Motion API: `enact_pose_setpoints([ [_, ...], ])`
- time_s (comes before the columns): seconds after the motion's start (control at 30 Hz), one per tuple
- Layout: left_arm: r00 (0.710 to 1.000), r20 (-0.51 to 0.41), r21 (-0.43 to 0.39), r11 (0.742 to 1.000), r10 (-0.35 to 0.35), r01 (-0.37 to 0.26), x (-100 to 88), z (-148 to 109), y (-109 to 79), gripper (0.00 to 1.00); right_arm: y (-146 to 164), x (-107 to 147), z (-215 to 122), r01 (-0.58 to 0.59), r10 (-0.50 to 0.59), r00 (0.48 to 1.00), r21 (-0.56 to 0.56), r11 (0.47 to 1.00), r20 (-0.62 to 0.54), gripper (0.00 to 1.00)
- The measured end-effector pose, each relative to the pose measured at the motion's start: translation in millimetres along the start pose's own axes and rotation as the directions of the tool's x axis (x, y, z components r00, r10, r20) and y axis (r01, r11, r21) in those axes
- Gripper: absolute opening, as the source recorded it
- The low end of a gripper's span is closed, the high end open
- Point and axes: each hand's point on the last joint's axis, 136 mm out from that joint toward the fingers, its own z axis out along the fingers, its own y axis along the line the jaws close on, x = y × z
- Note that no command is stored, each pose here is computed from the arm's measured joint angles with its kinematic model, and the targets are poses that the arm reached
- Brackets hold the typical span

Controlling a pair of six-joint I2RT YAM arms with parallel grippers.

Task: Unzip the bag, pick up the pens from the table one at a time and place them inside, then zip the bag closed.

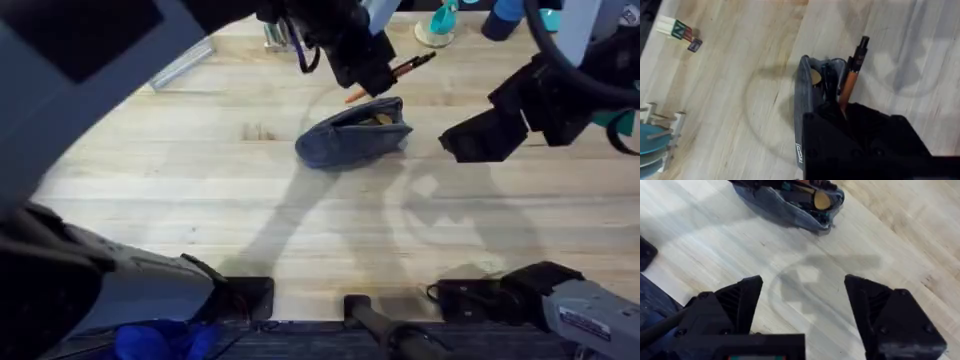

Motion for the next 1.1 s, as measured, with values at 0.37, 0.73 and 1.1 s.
enact_pose_setpoints([
  [0.37,0.997,-0.064,0.04,0.999,-0.03,0.033,15.5,25.2,2.5,0.042,0.0,0.0,0.0,0.0,0.0,1.0,0.0,1.0,0.0,0.996],
  [0.73,0.995,-0.094,0.058,0.997,-0.044,0.049,23.1,35.6,2.8,0.042,0.0,0.0,0.0,0.0,0.0,1.0,0.0,1.0,0.0,0.996],
  [1.1,0.987,-0.149,0.088,0.993,-0.066,0.079,37.8,57.3,4.2,0.042,0.0,0.0,0.0,0.0,0.0,1.0,0.0,1.0,0.0,0.996],
])
